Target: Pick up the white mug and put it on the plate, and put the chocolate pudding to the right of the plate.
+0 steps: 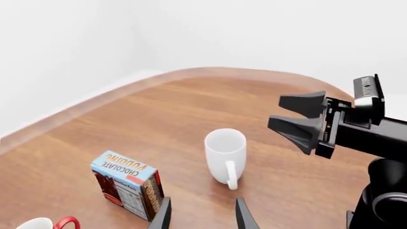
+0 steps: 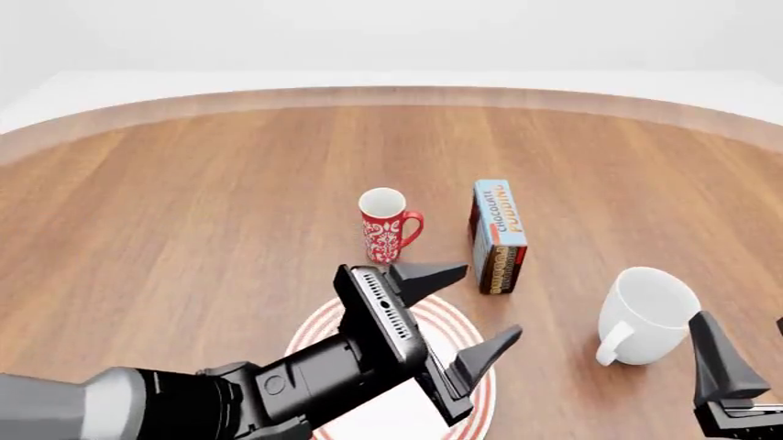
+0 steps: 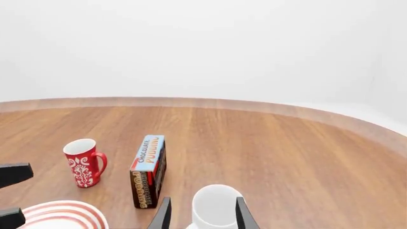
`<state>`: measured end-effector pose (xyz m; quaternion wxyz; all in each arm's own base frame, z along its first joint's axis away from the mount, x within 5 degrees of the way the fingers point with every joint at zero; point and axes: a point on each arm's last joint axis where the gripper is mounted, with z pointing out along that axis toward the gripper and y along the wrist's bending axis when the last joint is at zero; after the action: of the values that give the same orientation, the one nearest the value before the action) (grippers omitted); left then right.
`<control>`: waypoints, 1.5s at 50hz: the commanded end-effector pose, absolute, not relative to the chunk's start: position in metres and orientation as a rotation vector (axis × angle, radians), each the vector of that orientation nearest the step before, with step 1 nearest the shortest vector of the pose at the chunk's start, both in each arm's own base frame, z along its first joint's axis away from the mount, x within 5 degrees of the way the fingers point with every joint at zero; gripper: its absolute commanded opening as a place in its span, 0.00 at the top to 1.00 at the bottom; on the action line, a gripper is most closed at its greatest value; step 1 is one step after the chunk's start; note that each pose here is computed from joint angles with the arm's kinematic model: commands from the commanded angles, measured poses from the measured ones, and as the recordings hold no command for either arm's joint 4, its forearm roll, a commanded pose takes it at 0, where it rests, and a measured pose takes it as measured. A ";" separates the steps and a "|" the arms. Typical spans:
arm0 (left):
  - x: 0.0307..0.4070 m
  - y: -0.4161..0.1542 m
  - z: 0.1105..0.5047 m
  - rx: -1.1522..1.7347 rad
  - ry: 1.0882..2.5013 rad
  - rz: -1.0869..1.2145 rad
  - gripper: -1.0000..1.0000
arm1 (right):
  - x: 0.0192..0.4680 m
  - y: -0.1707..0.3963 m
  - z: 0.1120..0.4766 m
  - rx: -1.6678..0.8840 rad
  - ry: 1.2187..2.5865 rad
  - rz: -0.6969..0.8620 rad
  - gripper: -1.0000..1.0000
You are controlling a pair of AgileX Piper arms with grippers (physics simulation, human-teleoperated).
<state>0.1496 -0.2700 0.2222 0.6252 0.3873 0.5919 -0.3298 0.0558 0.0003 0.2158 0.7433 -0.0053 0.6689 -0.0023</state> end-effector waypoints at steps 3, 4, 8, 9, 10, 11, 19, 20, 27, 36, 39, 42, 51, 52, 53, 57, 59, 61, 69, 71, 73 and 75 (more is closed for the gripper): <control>0.152 -0.288 0.211 0.918 1.370 -0.766 0.00 | 0.056 0.000 0.216 -0.012 1.466 -0.004 0.00; 0.152 -0.289 0.210 0.921 1.369 -0.766 0.00 | 0.056 0.000 0.216 -0.013 1.466 -0.004 0.00; 0.153 -0.293 0.208 0.922 1.372 -0.765 0.00 | 0.056 0.000 0.216 -0.012 1.466 -0.003 0.00; 0.154 -0.293 0.208 0.923 1.373 -0.765 0.00 | 0.056 0.000 0.216 -0.011 1.466 -0.003 0.00; 0.154 -0.294 0.207 0.924 1.374 -0.765 0.00 | 0.056 0.000 0.216 -0.011 1.466 -0.003 0.00; 0.154 -0.295 0.207 0.925 1.375 -0.764 0.00 | 0.056 0.000 0.216 -0.011 1.467 -0.003 0.00; 0.157 -0.301 0.205 0.934 1.378 -0.758 0.00 | 0.056 0.000 0.216 -0.010 1.467 -0.002 0.00; 0.157 -0.303 0.204 0.941 1.380 -0.759 0.00 | 0.056 0.000 0.215 -0.010 1.467 -0.001 0.00; 0.158 -0.310 0.199 0.948 1.385 -0.762 0.00 | 0.056 0.000 0.215 -0.008 1.468 0.000 0.00; 0.160 -0.320 0.190 0.956 1.397 -0.771 0.00 | 0.056 0.000 0.215 -0.005 1.468 0.002 0.00; 0.161 -0.323 0.188 0.959 1.401 -0.771 0.00 | 0.056 0.000 0.215 -0.004 1.468 0.002 0.00; 0.162 -0.326 0.187 0.961 1.404 -0.770 0.00 | 0.056 0.000 0.215 -0.004 1.468 0.002 0.00; 0.166 -0.334 0.184 0.968 1.411 -0.768 0.00 | 0.056 0.000 0.216 -0.003 1.469 0.002 0.00; 0.166 -0.335 0.184 0.969 1.412 -0.768 0.00 | 0.056 0.000 0.216 -0.003 1.469 0.002 0.00; 0.166 -0.336 0.184 0.969 1.412 -0.768 0.00 | 0.056 0.000 0.216 -0.003 1.469 0.002 0.00; 0.168 -0.340 0.182 0.970 1.417 -0.769 0.00 | 0.056 0.000 0.216 -0.001 1.469 0.003 0.00; 0.170 -0.343 0.180 0.971 1.421 -0.769 0.00 | 0.056 0.000 0.216 0.001 1.468 0.004 0.00; 0.170 -0.344 0.179 0.971 1.422 -0.769 0.00 | 0.056 0.000 0.216 0.002 1.468 0.004 0.00; 0.172 -0.351 0.178 0.978 1.425 -0.771 0.00 | 0.056 0.000 0.216 0.001 1.468 0.003 0.00; 0.172 -0.352 0.178 0.979 1.425 -0.772 0.00 | 0.056 0.000 0.216 -0.002 1.467 0.001 0.00; 0.173 -0.355 0.176 0.979 1.427 -0.773 0.00 | 0.056 0.000 0.216 -0.004 1.467 0.001 0.00; 0.174 -0.356 0.175 0.979 1.430 -0.774 0.00 | 0.056 0.000 0.216 -0.003 1.467 0.001 0.00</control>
<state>0.1707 -0.3476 0.1790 0.5862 0.4180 0.6101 -0.3308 0.0558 0.0001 0.2158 0.7426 -0.0005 0.6697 0.0011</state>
